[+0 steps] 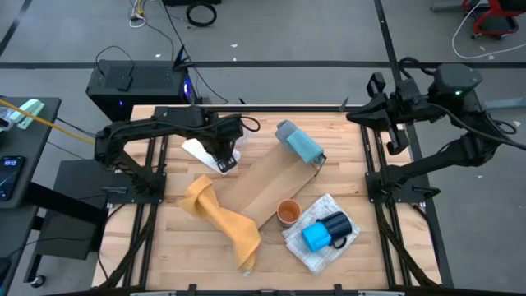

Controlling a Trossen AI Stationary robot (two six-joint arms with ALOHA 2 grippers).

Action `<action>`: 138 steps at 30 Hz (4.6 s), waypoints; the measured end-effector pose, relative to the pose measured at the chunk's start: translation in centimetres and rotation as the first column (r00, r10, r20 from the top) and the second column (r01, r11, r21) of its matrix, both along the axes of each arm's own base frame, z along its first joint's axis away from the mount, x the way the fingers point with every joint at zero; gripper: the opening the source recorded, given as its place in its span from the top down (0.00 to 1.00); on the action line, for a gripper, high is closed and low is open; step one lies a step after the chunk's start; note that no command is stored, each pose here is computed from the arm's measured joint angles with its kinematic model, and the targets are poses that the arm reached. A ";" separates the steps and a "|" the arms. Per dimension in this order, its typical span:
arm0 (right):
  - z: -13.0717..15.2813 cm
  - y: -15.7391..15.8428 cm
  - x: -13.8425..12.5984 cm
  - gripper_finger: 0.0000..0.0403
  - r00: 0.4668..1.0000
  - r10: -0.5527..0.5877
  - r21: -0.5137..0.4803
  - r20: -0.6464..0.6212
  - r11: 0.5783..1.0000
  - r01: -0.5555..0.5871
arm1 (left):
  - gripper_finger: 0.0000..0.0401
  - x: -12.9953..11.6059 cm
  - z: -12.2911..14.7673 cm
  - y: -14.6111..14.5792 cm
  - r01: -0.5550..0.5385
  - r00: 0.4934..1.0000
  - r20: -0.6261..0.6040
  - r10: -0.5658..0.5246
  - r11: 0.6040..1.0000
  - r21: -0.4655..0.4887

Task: Stack small to large cups/mugs on shelf
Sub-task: Put the purple cup on the shelf

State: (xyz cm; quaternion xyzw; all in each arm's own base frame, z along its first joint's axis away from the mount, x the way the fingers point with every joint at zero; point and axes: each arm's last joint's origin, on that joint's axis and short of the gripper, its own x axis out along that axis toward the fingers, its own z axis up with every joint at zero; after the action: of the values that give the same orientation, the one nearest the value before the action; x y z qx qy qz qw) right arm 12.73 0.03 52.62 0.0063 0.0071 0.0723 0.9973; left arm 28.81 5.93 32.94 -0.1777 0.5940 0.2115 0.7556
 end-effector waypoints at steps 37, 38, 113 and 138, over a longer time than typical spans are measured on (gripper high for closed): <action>-0.6 -0.8 2.8 0.90 0.996 -0.045 0.194 -0.076 0.979 0.059 | 0.41 0.8 -3.5 2.7 0.059 0.969 -0.241 -0.063 0.998 -0.024; -0.6 -0.8 2.8 0.90 0.996 -0.045 0.194 -0.076 0.979 0.059 | 0.41 0.9 -3.6 2.8 0.061 0.967 -0.247 -0.065 0.998 -0.026; -1.8 -0.9 3.4 0.90 0.982 -0.045 0.146 -0.181 0.987 0.072 | 0.97 1.5 -1.0 3.2 0.203 0.934 -0.306 -0.187 0.979 0.023; -1.7 -0.8 3.2 0.90 0.984 -0.045 0.127 -0.175 0.990 0.068 | 0.97 2.1 4.2 2.2 0.166 0.983 -0.093 -0.158 0.982 0.088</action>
State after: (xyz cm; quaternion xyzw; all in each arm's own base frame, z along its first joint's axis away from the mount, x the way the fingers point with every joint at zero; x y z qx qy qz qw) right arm 15.92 -0.81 50.88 0.0790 0.0880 0.0435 0.9920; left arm 30.95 8.15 37.14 -0.0829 0.6277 0.1849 0.7517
